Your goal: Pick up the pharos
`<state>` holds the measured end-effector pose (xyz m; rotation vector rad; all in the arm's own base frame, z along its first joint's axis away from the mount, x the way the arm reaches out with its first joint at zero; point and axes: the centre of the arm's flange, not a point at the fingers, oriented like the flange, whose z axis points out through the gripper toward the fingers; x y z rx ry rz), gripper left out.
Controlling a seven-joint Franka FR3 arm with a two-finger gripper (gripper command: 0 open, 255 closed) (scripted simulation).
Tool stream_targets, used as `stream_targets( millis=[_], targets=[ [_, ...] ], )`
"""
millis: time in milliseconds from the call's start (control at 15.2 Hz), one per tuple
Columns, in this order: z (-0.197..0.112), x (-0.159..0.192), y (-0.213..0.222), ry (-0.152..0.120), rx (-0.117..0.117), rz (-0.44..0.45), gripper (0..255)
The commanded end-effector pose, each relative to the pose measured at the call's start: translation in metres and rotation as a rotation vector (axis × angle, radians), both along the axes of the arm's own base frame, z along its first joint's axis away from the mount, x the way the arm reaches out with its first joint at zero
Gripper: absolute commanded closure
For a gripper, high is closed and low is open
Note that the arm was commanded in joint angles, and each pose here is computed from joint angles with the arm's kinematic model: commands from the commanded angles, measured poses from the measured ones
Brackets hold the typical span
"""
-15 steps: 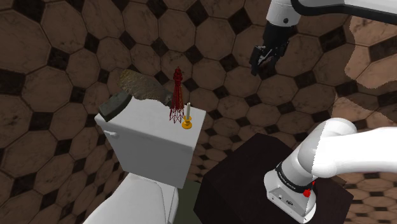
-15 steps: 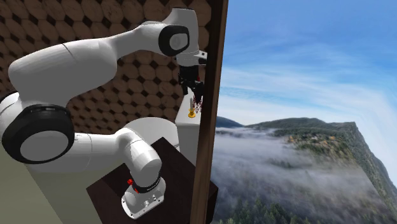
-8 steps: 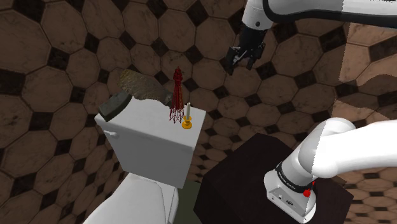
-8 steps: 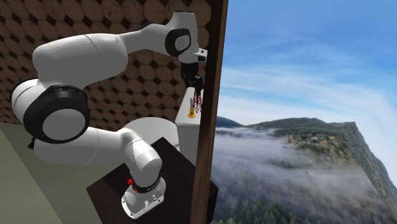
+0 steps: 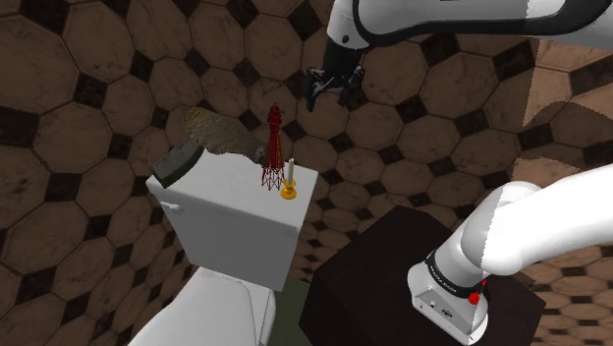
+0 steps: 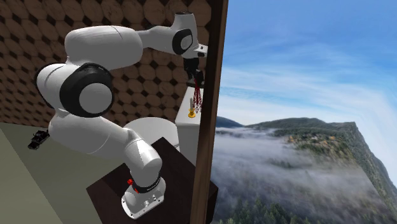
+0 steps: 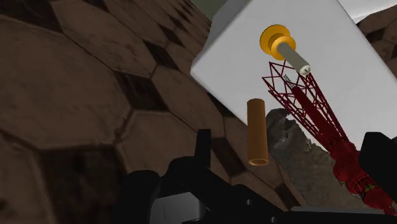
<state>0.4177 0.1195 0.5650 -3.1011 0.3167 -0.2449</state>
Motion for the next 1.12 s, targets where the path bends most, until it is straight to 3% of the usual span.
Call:
stream_targets(
  millis=[0,528,1056],
  targets=[
    [-0.003,0.018,0.014,-0.025,0.014,-0.012,0],
    [-0.005,0.088,0.071,-0.120,0.063,-0.054,0],
    [-0.045,0.088,0.071,-0.120,0.063,-0.054,0]
  ],
)
